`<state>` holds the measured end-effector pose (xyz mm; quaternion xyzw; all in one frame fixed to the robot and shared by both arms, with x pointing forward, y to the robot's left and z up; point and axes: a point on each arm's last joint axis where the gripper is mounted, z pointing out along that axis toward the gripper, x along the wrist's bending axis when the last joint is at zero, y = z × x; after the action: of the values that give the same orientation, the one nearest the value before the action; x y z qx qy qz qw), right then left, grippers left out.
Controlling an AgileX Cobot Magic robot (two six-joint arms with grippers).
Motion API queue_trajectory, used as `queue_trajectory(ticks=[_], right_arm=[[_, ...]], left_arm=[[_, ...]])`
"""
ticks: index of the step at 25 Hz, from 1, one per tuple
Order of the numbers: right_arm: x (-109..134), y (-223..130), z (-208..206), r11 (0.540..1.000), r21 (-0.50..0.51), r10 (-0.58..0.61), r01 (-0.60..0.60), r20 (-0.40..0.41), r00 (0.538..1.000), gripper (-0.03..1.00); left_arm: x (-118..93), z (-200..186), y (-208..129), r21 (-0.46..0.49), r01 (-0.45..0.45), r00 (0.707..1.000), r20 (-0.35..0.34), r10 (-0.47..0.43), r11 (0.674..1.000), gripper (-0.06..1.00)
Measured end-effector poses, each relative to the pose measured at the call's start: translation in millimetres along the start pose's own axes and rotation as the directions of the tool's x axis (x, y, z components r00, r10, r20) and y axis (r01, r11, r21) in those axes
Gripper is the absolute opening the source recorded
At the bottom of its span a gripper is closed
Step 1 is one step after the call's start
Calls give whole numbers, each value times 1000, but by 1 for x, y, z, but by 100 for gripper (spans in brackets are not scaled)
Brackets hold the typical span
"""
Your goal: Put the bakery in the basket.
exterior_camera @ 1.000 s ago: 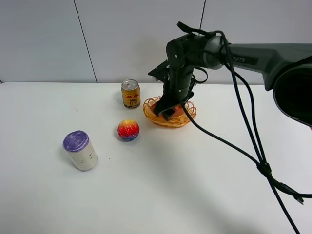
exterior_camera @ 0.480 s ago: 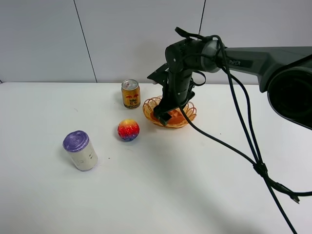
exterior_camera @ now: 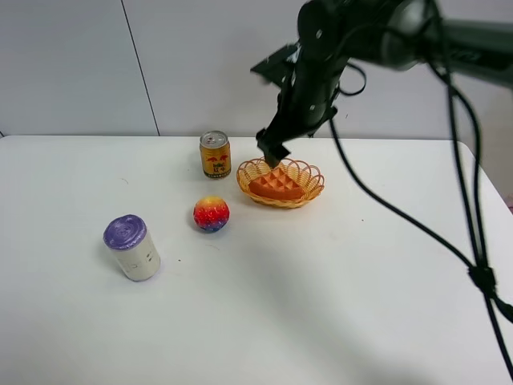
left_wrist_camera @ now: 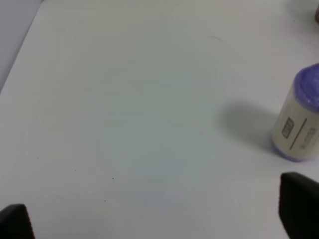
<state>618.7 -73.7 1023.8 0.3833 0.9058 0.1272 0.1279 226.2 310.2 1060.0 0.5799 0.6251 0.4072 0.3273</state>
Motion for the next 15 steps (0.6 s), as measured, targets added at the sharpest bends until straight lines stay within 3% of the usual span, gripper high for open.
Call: queue_trajectory(ticks=[2,6,11,15], right_arm=[[-17,-5,-72,987,-142,85,-78,39,996,88],[-43,-36,-146,948,-264,206,-176,87,975,88],[-56,-112,-197,883,-352,371,-309,123,920,88],[-48,-195,-214,803,-416,523,-428,147,839,88]], left_arm=[[0,0,0,0,0,1000,0,0,1000,100],[0,0,0,0,0,1000,0,0,1000,100],[0,0,0,0,0,1000,0,0,1000,100],[0,0,0,0,0,1000,0,0,1000,100]])
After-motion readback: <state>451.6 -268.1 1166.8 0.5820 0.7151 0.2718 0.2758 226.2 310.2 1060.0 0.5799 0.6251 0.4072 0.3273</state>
